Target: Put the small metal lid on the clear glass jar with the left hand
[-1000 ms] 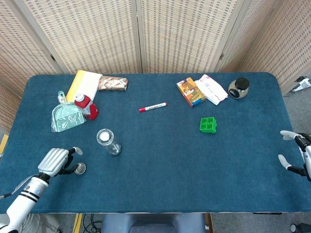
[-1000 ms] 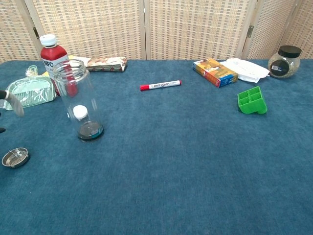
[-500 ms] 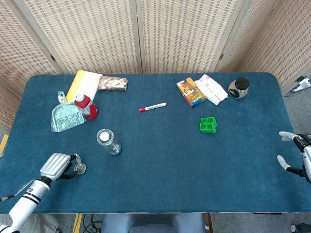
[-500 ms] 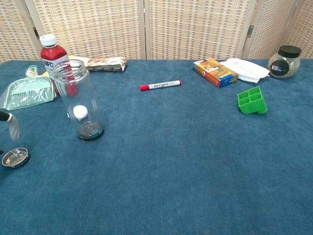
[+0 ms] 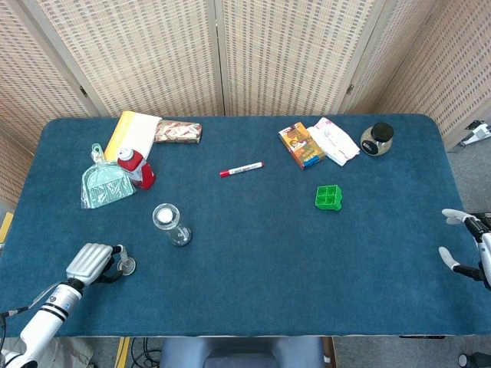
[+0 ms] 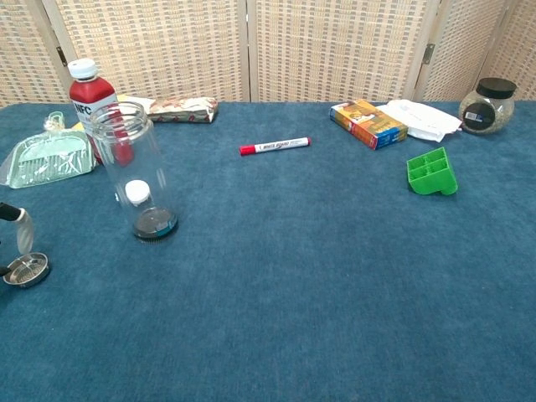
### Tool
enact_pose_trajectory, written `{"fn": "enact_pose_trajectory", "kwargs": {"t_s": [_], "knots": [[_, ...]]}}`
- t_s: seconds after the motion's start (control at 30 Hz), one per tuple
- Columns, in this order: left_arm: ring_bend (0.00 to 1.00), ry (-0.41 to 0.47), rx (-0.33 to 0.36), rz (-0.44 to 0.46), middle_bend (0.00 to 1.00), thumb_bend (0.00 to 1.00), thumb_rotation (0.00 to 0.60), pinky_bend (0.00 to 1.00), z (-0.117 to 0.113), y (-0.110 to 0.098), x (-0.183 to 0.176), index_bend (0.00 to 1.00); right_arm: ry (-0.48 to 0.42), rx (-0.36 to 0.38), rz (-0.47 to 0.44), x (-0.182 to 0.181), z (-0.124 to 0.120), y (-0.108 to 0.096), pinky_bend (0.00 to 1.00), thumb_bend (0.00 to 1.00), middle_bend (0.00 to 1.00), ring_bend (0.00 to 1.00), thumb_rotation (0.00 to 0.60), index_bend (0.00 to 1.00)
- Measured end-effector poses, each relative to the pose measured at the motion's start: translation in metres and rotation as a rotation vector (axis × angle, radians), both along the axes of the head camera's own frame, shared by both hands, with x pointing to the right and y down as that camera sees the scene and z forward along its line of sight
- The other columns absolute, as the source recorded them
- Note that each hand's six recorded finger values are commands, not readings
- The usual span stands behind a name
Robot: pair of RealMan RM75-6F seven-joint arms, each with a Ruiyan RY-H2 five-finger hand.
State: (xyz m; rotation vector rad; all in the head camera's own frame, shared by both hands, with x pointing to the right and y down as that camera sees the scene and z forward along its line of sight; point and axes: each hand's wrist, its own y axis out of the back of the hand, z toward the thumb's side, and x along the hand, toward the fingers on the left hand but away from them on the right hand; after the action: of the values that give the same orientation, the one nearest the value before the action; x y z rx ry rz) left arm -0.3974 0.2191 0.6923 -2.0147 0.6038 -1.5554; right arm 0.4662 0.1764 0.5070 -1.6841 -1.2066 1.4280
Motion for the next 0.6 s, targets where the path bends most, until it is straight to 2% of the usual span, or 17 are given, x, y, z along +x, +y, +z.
{"fn": "enact_pose_trajectory", "kwargs": {"t_s": [0.33,0.6], "knots": [[0.93,-0.01,-0.015,-0.011,0.94,0.34,0.6,0.93,0.009,0.0,-0.001,0.51,0.003,0.001,0.006,0.002,-0.001,0.001,0.32,0.29,0.34,0.22,0.6,0.26],[0.93,-0.014,-0.023,-0.024,0.95,0.41,0.6,0.94,0.016,0.0,-0.001,0.54,0.004,0.007,0.012,0.004,-0.003,0.002,0.32,0.29,0.34,0.22,0.6,0.26]]}}
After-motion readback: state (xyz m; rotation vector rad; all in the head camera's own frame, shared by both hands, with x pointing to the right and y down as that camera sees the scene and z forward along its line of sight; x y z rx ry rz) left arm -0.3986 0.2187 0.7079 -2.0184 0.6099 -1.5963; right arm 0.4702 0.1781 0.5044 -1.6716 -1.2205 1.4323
